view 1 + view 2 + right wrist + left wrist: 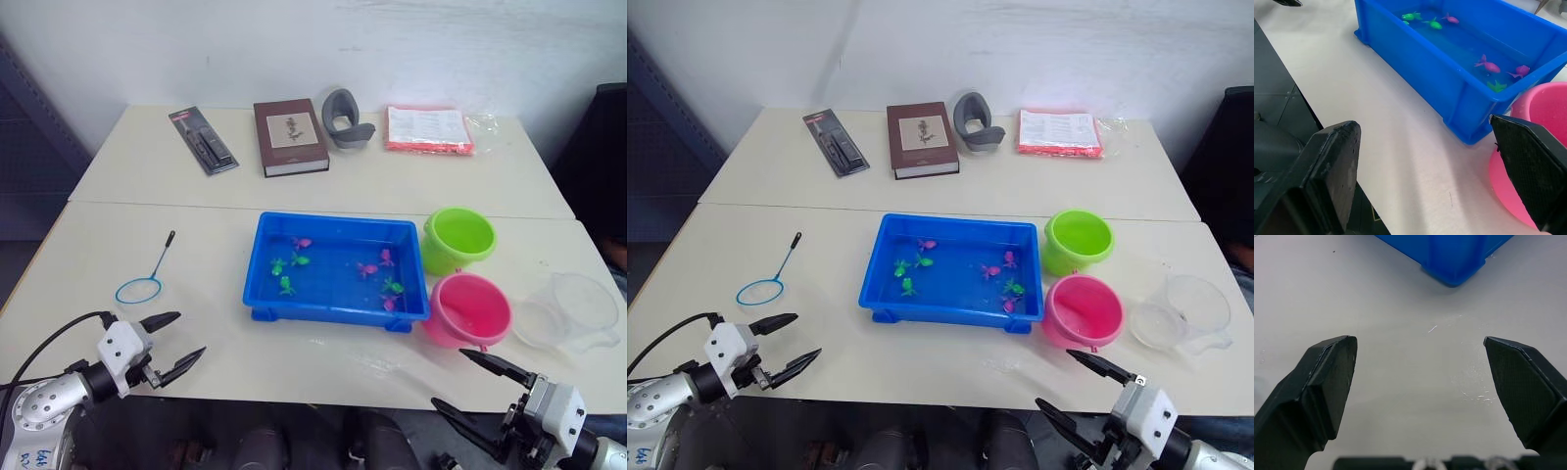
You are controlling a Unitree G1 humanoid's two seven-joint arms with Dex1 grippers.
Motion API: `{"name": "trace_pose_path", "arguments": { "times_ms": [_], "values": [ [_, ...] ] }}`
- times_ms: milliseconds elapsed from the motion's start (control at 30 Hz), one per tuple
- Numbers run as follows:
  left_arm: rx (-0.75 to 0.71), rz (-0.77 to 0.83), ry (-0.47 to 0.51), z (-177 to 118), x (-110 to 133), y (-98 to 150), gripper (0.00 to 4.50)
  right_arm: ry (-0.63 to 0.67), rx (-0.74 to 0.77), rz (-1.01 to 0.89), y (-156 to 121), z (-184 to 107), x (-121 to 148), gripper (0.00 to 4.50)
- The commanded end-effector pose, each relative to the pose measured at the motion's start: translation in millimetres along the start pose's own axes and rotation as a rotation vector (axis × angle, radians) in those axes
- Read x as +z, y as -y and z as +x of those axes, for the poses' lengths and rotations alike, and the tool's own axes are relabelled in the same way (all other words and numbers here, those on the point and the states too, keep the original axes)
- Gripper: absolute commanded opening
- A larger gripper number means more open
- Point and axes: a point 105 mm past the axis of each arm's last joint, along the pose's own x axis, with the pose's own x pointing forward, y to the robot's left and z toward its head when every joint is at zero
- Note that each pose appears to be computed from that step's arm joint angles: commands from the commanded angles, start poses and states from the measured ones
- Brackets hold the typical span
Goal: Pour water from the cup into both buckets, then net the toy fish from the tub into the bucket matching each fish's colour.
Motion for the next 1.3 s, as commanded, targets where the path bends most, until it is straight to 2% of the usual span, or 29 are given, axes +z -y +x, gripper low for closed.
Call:
{"name": "trace_pose_path", "arguments": {
  "times_ms": [33, 67, 133, 267, 367, 500, 600, 667, 733, 1100, 1300],
  "values": [
    [-0.129, -0.026, 0.063, 5, 28, 15, 4.46, 0.063, -0.173, 0.043, 8, -8, 10, 4.50],
    [-0.269, -0.078, 0.114, 11, 46, 32, 4.46, 0.082, -0.320, 0.080, 15, -19, 13, 4.50],
    [-0.461, -0.120, 0.174, 18, 71, 55, 4.46, 0.114, -0.570, 0.112, 29, -39, 17, 4.50],
    [-0.597, -0.102, 0.216, 33, 99, 60, 4.46, 0.160, -0.826, 0.123, 43, -64, 20, 4.50],
    [-0.662, -0.067, 0.267, 48, 119, 62, 4.46, 0.161, -1.013, 0.174, 53, -88, 12, 4.50],
    [-0.694, -0.044, 0.334, 66, 141, 61, 4.46, -0.007, -1.301, 0.372, 65, -119, -27, 4.50],
    [-0.688, -0.055, 0.380, 80, 154, 60, 4.46, -0.008, -1.316, 0.438, 74, -116, -34, 4.50],
    [-0.674, -0.089, 0.429, 89, 166, 58, 4.46, -0.015, -1.316, 0.517, 81, -110, -47, 4.50],
    [-0.705, -0.087, 0.438, 94, 170, 64, 4.46, -0.034, -1.306, 0.563, 89, -105, -60, 4.50],
    [-0.756, -0.055, 0.435, 102, 170, 79, 4.46, 0.027, -1.379, 0.528, 131, -105, -67, 4.50],
    [-0.757, -0.040, 0.433, 103, 169, 81, 4.46, -0.040, -1.452, 0.486, 145, -115, -75, 4.50]
  ]
}}
